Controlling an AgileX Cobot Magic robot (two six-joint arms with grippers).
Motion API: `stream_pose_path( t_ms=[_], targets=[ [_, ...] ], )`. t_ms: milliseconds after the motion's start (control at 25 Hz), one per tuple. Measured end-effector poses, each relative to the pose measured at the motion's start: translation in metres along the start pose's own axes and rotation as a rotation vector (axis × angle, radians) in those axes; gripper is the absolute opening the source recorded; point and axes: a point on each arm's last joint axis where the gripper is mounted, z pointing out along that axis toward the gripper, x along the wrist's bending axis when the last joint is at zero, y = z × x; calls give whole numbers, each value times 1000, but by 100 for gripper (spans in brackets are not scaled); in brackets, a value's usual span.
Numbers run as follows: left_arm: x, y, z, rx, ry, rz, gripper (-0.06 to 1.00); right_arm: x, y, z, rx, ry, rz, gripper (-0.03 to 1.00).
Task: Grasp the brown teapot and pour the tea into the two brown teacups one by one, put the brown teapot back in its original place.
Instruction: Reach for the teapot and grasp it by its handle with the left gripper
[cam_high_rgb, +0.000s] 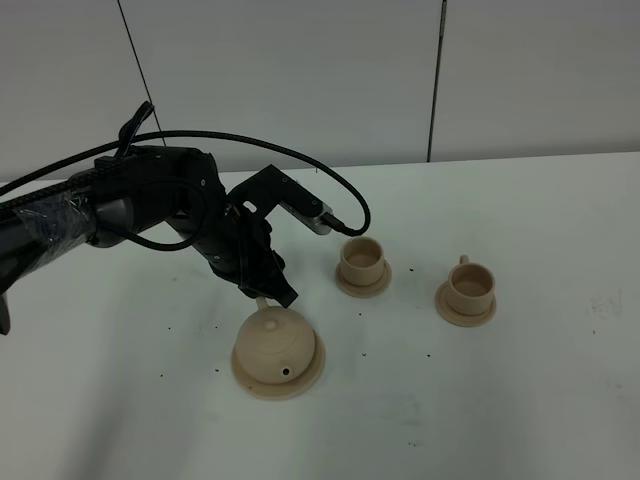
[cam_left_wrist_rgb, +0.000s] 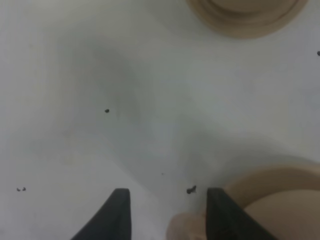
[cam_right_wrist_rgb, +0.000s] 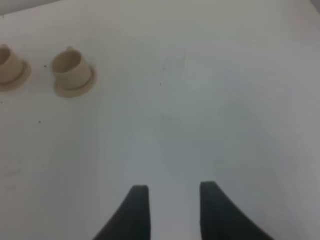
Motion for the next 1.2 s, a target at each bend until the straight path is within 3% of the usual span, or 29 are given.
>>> stream_pose_path(
  t_ms=[1200],
  targets=[
    [2,-14,-2,158,7,-46,42,0,0,0,0,0,0,24]
  ],
)
